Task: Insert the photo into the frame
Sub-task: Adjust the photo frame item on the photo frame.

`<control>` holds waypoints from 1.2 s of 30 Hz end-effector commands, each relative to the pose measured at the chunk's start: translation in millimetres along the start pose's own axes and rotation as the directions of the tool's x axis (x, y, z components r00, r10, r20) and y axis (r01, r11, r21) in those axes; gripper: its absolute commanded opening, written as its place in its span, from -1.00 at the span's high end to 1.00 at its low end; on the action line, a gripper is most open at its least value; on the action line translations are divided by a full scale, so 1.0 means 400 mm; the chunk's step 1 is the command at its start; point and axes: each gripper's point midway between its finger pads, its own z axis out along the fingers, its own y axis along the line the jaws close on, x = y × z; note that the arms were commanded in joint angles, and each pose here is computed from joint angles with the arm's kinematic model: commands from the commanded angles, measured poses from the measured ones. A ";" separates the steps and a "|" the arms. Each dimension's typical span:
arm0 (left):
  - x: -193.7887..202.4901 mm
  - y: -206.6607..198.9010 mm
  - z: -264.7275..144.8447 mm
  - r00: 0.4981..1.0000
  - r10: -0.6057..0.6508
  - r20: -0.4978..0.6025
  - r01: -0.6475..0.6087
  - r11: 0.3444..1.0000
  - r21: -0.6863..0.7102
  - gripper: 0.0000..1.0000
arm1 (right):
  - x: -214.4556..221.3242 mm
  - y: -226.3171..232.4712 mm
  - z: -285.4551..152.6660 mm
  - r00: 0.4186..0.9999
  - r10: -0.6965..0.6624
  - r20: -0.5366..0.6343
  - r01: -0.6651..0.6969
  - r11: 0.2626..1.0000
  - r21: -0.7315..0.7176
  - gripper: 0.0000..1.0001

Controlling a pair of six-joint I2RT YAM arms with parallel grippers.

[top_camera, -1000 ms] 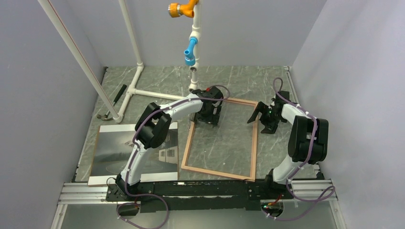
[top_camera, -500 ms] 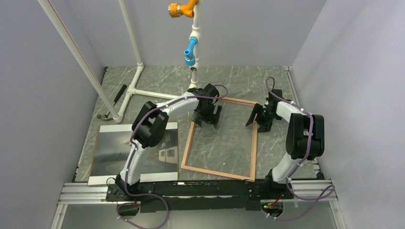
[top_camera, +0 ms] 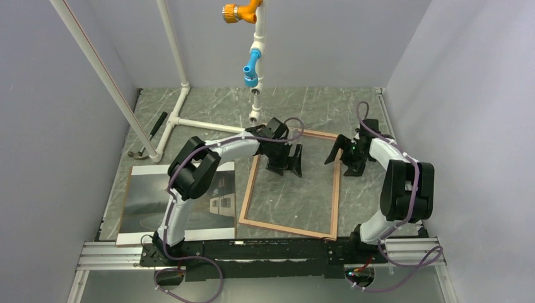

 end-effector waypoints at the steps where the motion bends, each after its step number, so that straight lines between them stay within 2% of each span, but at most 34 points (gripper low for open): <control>1: -0.046 0.006 -0.084 0.992 -0.030 0.124 0.028 0.999 0.020 -0.93 | -0.045 -0.013 -0.063 0.994 0.020 0.106 -0.019 1.000 -0.013 -0.92; 4: -0.065 0.067 -0.125 0.981 -0.043 0.191 0.061 0.994 -0.087 -0.94 | -0.042 -0.031 -0.055 0.995 0.029 0.093 -0.029 1.000 0.004 -0.91; 6: -0.081 0.130 -0.150 0.975 -0.013 0.223 0.070 0.966 -0.250 -0.95 | -0.034 -0.038 -0.041 0.997 0.031 0.074 -0.032 0.999 0.011 -0.87; 11: -0.076 0.237 -0.178 0.986 0.010 0.169 0.076 0.866 -0.495 -0.93 | -0.014 -0.049 -0.008 0.999 0.038 0.027 -0.039 0.999 0.022 -0.73; 15: -0.089 0.280 -0.173 0.991 0.033 0.130 0.052 0.801 -0.596 -0.92 | -0.003 -0.051 0.019 1.000 0.030 0.004 -0.030 0.998 0.052 -0.60; 22: -0.085 0.320 -0.131 0.997 0.065 0.034 -0.022 0.713 -0.701 -0.92 | -0.002 -0.059 0.049 1.000 0.003 -0.022 0.000 0.990 0.139 -0.44; 26: -0.083 0.290 -0.116 0.995 0.083 0.049 -0.029 0.746 -0.666 -0.92 | -0.007 -0.055 0.044 1.000 -0.005 -0.018 0.007 0.989 0.145 -0.41; 32: -0.096 0.231 -0.152 0.986 0.142 0.093 -0.041 0.733 -0.679 -0.91 | -0.003 -0.052 0.048 1.000 -0.004 -0.023 0.007 0.991 0.136 -0.34; 36: -0.093 0.204 -0.134 0.984 0.158 0.087 -0.063 0.752 -0.656 -0.89 | 0.000 -0.057 0.053 1.000 -0.003 -0.027 0.007 0.990 0.140 -0.26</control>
